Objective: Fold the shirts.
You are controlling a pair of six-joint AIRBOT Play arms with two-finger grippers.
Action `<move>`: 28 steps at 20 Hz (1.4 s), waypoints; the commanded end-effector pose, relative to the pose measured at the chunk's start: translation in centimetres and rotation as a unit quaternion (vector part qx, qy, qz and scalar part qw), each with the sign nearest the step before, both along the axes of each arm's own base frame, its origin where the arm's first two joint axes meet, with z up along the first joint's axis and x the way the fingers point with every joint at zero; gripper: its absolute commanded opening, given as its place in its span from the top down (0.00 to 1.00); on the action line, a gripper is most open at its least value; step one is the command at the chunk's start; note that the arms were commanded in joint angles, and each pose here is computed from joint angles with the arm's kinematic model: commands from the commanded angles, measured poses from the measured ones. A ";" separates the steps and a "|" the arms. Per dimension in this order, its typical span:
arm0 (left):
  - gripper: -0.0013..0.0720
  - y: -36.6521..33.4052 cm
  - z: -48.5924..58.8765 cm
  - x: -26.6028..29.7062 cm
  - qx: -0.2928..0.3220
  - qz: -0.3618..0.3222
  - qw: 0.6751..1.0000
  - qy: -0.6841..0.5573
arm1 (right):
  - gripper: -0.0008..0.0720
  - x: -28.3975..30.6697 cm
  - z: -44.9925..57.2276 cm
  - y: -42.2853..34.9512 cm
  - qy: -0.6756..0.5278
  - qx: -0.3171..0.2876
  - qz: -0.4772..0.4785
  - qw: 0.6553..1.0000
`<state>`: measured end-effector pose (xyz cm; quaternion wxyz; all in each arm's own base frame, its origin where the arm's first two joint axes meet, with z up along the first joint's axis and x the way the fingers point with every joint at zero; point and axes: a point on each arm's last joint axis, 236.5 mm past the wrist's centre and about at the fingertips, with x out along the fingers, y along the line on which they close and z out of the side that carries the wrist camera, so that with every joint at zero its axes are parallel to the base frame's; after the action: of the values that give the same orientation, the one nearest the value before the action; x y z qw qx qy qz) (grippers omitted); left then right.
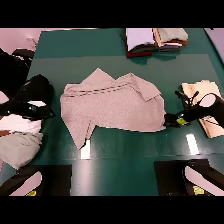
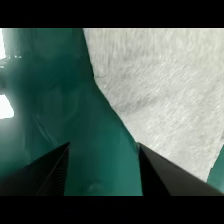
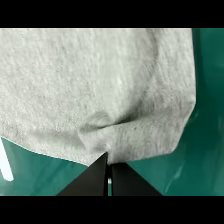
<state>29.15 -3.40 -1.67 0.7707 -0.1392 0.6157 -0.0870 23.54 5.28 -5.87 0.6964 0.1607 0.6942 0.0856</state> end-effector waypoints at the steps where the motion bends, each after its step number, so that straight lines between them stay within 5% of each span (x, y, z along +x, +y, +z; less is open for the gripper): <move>1: 0.30 -0.3 -2.8 0.0 -0.012 0.033 0.999 -0.006 | 0.97 0.8 2.2 -0.6 -0.039 -0.028 0.011 0.999; 6: 0.30 -1.0 -5.6 2.1 -0.047 0.078 0.996 -0.013 | 0.97 0.4 2.4 -0.5 -0.036 -0.025 0.014 0.999; 9: 0.30 -2.9 -6.4 2.6 -0.094 0.071 0.993 -0.004 | 0.97 -0.2 1.6 -0.4 -0.009 -0.021 0.018 1.000; 14: 0.30 -5.1 -7.2 3.2 -0.089 0.044 0.995 -0.012 | 0.97 0.0 1.8 -0.4 -0.012 -0.021 0.018 1.000; 15: 0.45 -5.6 -6.8 3.2 -0.092 0.034 0.995 -0.012 | 0.97 0.1 2.1 -0.4 -0.018 -0.022 0.018 0.999; 16: 0.80 -5.9 -6.1 3.3 -0.097 0.024 0.995 -0.010 | 0.97 0.3 2.5 -0.4 -0.030 -0.024 0.016 0.999; 17: 0.95 -6.2 -5.1 3.6 -0.100 0.010 0.995 -0.012 | 0.97 0.7 3.1 -0.5 -0.049 -0.027 0.013 0.998; 21: 0.95 -6.1 5.6 7.8 -0.089 -0.041 0.988 -0.117 | 0.97 2.9 8.7 -1.5 -0.139 -0.038 0.000 0.990; 25: 0.95 -5.9 27.8 8.1 -0.061 -0.051 0.923 -0.377 | 0.97 6.5 22.9 -2.9 -0.321 -0.067 -0.018 0.945; 28: 0.95 -6.0 43.8 1.2 -0.030 -0.059 0.829 -0.556 | 0.97 5.7 35.7 -3.5 -0.466 -0.095 -0.029 0.879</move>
<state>37.08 -9.19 28.04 0.9383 -0.1016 0.2555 -0.2096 30.46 2.23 19.40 0.9057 0.0837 0.4091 0.0729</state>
